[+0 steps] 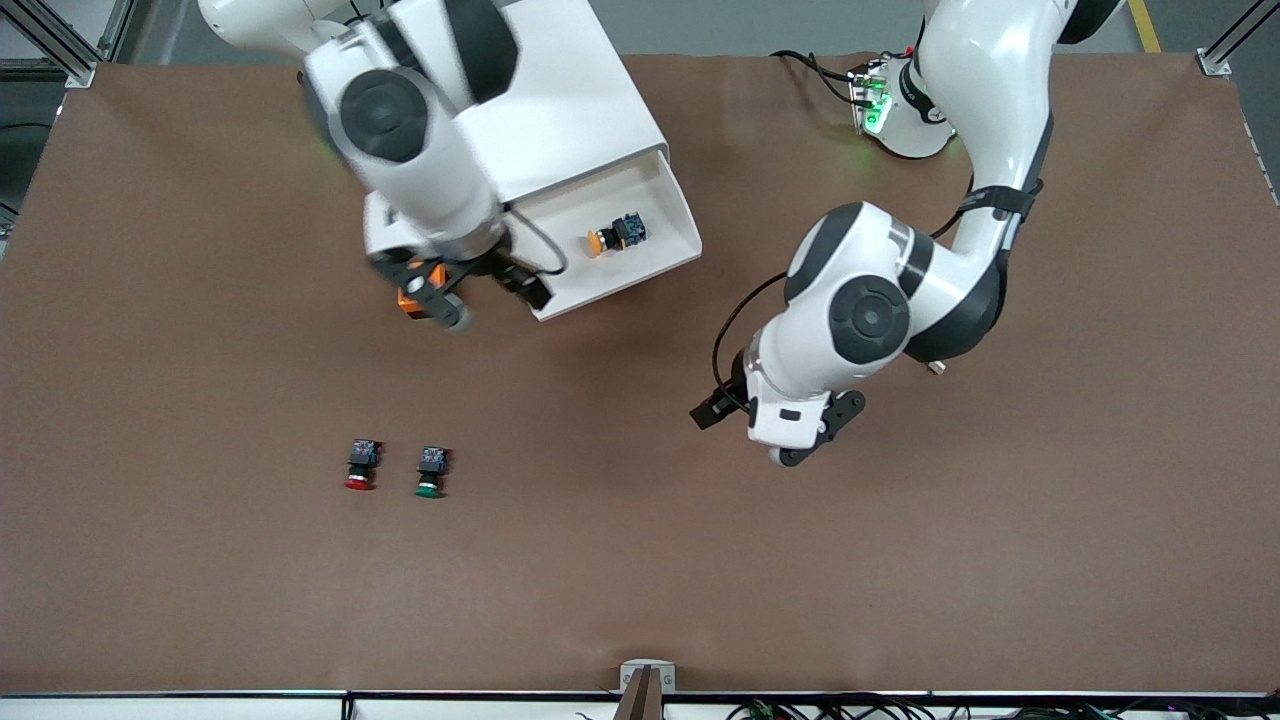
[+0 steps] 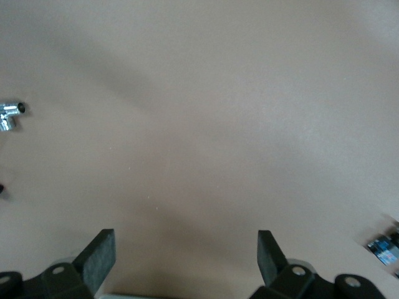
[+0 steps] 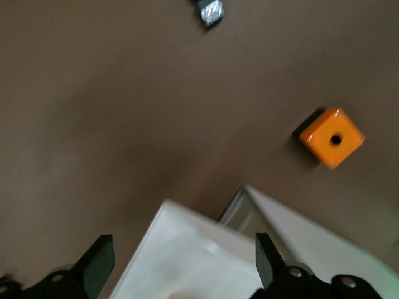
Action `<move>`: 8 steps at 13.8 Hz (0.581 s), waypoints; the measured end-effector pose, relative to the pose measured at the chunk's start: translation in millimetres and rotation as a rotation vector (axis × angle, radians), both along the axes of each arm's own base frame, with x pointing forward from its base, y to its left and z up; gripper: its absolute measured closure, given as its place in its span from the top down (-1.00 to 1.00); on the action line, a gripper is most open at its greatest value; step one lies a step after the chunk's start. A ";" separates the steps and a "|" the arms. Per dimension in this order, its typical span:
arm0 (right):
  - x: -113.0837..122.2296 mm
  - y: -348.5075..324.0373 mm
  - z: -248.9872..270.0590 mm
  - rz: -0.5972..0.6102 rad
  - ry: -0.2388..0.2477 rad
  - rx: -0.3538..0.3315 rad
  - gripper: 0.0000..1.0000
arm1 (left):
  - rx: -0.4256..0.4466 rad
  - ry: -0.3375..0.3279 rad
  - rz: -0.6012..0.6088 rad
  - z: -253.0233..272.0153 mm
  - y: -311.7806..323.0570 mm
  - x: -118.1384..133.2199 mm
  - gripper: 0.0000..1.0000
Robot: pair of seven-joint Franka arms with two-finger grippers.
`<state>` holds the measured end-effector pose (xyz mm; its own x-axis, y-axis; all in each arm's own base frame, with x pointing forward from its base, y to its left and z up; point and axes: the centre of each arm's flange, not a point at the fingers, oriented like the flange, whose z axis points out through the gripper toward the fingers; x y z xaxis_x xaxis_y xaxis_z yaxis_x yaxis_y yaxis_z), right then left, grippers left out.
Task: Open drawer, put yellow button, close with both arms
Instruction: 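Withdraw the right gripper while the left gripper moves to the drawer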
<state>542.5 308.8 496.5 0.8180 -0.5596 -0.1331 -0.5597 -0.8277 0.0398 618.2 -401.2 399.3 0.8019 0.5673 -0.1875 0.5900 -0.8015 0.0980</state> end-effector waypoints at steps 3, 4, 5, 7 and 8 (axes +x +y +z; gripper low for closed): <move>42.4 -100.0 1.0 0.152 0.005 0.033 1.00 | 0.050 -0.022 -0.045 -10.0 -40.1 -28.5 1.00; 52.4 -131.7 0.8 0.205 -0.001 0.037 1.00 | 0.062 -0.024 -0.055 -13.3 -53.4 -38.6 1.00; 60.7 -163.5 0.5 0.264 -0.006 0.036 1.00 | 0.070 -0.024 -0.061 -15.6 -65.4 -48.3 1.00; 71.5 -222.6 0.1 0.362 -0.012 0.035 1.00 | 0.075 -0.020 -0.082 -19.0 -84.6 -64.9 1.00; 74.6 -250.3 -0.1 0.402 -0.014 0.039 1.00 | 0.076 -0.018 -0.093 -19.9 -92.4 -72.1 1.00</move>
